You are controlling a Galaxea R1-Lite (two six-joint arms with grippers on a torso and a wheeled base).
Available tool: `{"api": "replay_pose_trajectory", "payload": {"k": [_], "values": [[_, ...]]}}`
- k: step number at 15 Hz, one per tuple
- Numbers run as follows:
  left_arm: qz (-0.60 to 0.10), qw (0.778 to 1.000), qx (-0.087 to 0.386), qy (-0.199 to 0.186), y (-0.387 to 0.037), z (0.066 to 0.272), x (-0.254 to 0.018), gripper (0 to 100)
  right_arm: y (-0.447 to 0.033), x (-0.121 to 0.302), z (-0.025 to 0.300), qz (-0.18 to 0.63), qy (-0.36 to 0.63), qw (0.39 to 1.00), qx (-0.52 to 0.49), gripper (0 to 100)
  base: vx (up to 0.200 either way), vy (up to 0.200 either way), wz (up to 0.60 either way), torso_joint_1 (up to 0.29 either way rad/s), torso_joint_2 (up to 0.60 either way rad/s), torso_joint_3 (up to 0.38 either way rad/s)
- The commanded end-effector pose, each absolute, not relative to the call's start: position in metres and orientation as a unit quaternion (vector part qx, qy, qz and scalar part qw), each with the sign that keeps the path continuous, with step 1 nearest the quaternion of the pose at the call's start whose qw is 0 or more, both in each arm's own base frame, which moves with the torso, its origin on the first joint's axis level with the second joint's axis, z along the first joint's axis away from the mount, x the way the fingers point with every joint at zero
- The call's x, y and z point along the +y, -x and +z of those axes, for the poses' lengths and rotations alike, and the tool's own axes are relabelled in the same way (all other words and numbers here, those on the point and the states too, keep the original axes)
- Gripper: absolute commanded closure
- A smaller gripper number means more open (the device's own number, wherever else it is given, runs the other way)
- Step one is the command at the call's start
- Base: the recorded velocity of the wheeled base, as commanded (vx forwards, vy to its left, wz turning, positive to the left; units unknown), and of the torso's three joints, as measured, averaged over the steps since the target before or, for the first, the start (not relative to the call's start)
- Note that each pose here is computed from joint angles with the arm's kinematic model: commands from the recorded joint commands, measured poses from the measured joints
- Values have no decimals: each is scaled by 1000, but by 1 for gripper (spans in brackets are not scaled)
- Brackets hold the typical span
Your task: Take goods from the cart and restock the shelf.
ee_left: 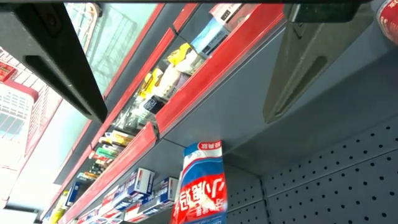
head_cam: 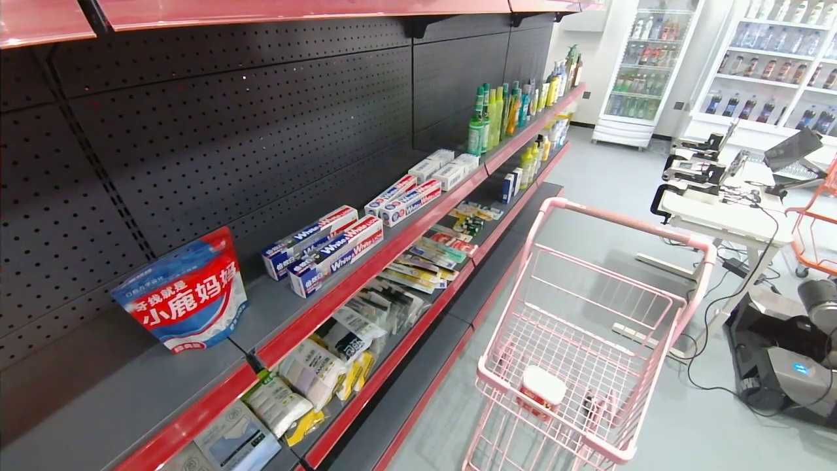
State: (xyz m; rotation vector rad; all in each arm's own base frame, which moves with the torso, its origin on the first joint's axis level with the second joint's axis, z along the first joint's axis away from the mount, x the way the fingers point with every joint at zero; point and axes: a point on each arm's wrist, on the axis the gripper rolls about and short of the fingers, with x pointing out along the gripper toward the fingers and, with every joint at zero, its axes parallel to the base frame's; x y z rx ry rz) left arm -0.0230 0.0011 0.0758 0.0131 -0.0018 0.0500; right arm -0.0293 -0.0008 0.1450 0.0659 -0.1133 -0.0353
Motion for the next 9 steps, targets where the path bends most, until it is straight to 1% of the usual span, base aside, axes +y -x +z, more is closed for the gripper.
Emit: {"api": "replay_pose_trajectory", "payload": {"k": [1, 2, 3, 4, 5, 6, 7, 8, 9], "values": [[25, 1000, -1, -7, 23, 76, 1, 0, -91, -2, 251, -42, -67, 992, 96, 0, 0, 0, 0, 0, 0, 0], [25, 1000, -1, -7, 23, 76, 1, 0, -105, -2, 237, -28, -68, 988, 135, 0, 0, 0, 0, 0, 0, 0], [26, 1000, -1, -6, 23, 76, 1, 0, -149, -6, 215, 22, -87, 973, 215, 0, 0, 0, 0, 0, 0, 0], [26, 1000, -1, -5, 23, 76, 1, 0, -175, -12, 199, 50, -86, 961, 258, 0, 0, 0, 0, 0, 0, 0], [26, 1000, -1, -5, 23, 76, 1, 0, -199, -18, 181, 60, -48, 949, 306, 0, 0, 0, 0, 0, 0, 0], [26, 1000, -1, -5, 23, 76, 1, 0, -214, -29, 164, 64, -13, 939, 337, 0, 0, 0, 0, 0, 0, 0], [26, 1000, 0, -5, 23, 75, 1, 0, -226, -34, 154, 89, 13, 932, 352, 0, 0, 0, 0, 0, 0, 0], [25, 1000, -1, -5, 23, 76, 1, 0, -236, -36, 144, 115, 25, 923, 367, 0, 0, 0, 0, 0, 0, 0], [25, 1000, -1, -5, 23, 76, 1, 0, -243, -33, 135, 123, 37, 915, 383, 0, 0, 0, 0, 0, 0, 0]]}}
